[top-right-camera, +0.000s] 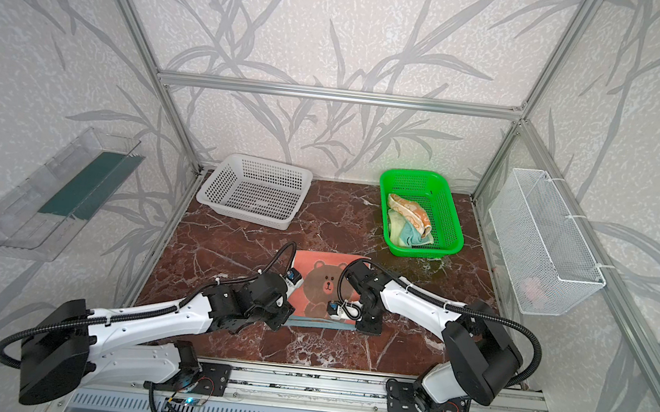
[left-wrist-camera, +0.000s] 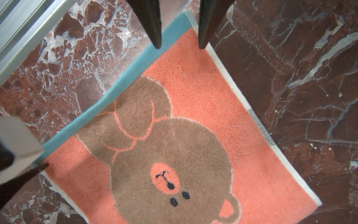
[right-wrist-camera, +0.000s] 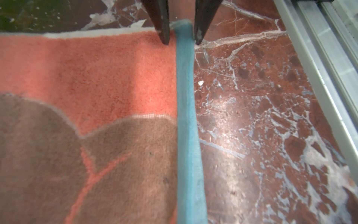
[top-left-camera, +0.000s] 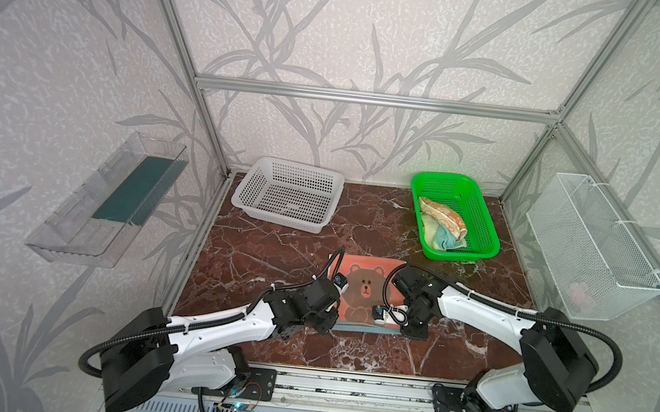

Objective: Fold and stack the towels
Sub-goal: 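Lay the folded edge onto the towel's near edge with both grippers, then open both grippers to release the folded towel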

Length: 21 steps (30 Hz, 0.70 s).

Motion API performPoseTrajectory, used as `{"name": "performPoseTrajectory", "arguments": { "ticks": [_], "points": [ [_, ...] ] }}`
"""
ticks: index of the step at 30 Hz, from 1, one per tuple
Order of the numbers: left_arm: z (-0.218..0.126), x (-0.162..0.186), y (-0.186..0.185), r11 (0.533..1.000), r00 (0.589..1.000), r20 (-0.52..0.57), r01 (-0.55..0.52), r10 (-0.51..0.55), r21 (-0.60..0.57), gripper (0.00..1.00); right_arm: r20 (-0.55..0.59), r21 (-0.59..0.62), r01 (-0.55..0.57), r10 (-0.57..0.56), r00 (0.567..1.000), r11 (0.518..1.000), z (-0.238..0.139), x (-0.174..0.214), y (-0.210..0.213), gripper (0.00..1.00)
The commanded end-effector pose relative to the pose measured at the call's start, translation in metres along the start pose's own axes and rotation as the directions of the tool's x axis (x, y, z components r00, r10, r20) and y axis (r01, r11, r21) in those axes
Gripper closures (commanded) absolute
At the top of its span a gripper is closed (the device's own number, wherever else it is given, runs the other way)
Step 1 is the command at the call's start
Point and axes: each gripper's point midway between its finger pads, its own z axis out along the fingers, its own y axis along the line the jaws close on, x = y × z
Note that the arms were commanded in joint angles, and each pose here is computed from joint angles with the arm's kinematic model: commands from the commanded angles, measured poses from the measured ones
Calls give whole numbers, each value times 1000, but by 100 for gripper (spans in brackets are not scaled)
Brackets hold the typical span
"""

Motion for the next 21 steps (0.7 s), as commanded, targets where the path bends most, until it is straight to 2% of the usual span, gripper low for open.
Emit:
{"name": "performPoseTrajectory", "arguments": {
  "ticks": [1, 8, 10, 14, 16, 18, 19, 21],
  "points": [
    [-3, 3, 5, 999, 1000, -1, 13, -13, -29, 66, -27, 1, -8, 8, 1000, 1000, -12, 4, 4, 73],
    [-1, 0, 12, 997, 1000, 15, 19, -18, -72, 66, 36, 75, -8, 6, 999, 997, -37, -2, -2, 67],
    [2, -1, 12, 997, 1000, 17, 16, -15, -74, 66, 84, 128, -8, -3, 996, 992, -48, -9, -8, 0],
    [11, 2, 11, 997, 1000, 14, 11, -10, -71, 66, 169, 313, -60, 7, 986, 948, -69, -19, -36, 1],
    [14, 3, 13, 997, 1000, 4, 12, -12, -82, 66, 231, 425, -128, 30, 973, 896, -83, -24, -56, 1],
    [14, -1, 16, 994, 1000, 9, 25, -24, -108, 66, 302, 479, -198, 51, 952, 855, -97, -30, -70, 1],
    [14, -5, 19, 991, 999, 21, 37, -35, -129, 65, 348, 512, -255, 74, 934, 820, -107, -32, -80, 1],
    [11, -15, 29, 979, 996, 62, 80, -69, -188, 56, 431, 574, -385, 132, 893, 723, -126, -30, -103, 1]
  ]
}}
